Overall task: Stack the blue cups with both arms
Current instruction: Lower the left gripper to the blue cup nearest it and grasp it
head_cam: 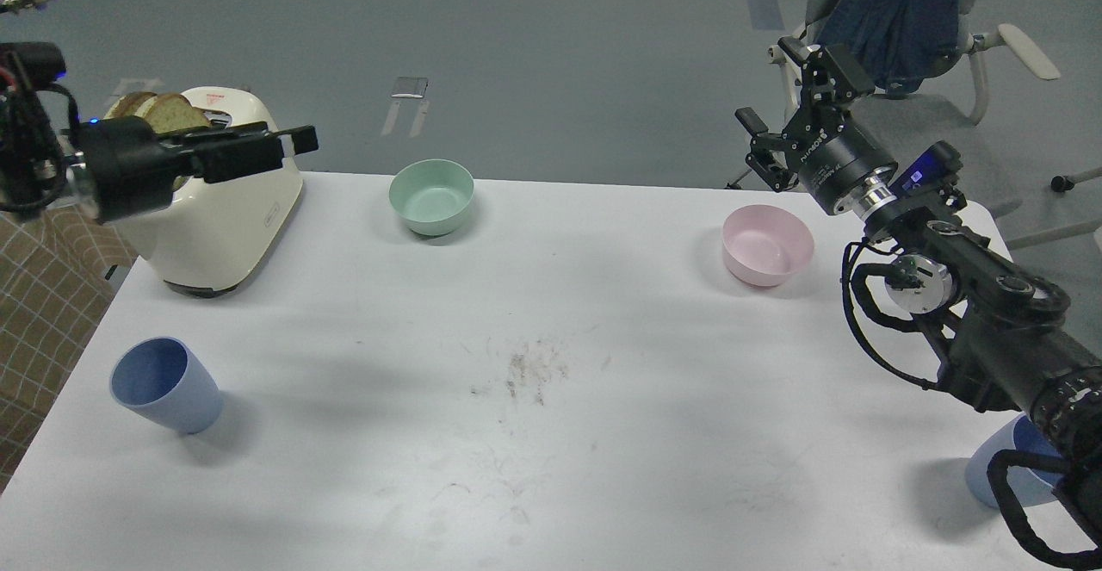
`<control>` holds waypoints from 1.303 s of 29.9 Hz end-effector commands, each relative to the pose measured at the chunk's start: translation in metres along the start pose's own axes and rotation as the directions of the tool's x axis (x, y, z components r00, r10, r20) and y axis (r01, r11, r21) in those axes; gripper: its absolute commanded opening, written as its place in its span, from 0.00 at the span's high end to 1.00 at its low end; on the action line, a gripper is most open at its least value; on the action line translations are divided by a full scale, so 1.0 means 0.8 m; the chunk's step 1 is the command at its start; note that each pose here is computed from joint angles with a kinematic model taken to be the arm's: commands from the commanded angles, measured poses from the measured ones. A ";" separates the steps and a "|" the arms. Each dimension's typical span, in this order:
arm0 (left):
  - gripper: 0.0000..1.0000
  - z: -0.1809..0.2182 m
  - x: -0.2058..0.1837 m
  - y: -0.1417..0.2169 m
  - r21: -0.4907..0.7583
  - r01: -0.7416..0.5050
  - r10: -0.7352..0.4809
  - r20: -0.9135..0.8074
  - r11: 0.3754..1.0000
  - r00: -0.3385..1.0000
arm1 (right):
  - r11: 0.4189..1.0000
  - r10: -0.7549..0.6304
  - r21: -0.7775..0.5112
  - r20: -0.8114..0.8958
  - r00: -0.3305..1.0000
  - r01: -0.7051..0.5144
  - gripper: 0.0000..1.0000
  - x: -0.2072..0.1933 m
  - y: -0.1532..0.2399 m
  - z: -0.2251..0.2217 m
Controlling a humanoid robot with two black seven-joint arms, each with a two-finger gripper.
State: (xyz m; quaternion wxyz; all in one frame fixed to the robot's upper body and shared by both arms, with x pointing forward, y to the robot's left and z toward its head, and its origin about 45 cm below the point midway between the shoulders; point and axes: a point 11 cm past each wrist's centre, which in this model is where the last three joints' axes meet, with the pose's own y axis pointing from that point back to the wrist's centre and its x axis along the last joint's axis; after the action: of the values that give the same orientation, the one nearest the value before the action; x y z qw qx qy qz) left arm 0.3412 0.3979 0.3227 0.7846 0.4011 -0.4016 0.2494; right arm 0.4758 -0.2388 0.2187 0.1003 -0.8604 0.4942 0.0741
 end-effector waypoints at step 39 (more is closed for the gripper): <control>1.00 -0.111 -0.192 0.126 0.338 0.392 -0.405 -0.033 0.856 0.914 | 1.000 -0.007 -0.010 0.006 1.000 0.007 0.00 -0.003 0.003 0.007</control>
State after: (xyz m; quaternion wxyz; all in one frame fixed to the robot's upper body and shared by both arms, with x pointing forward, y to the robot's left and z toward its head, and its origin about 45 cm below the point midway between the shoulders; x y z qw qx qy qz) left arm 0.2235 0.5167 0.2075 0.7310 0.6079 -0.2765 0.1401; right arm 0.4721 -0.2354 0.2132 0.0981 -0.8626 0.4900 0.0793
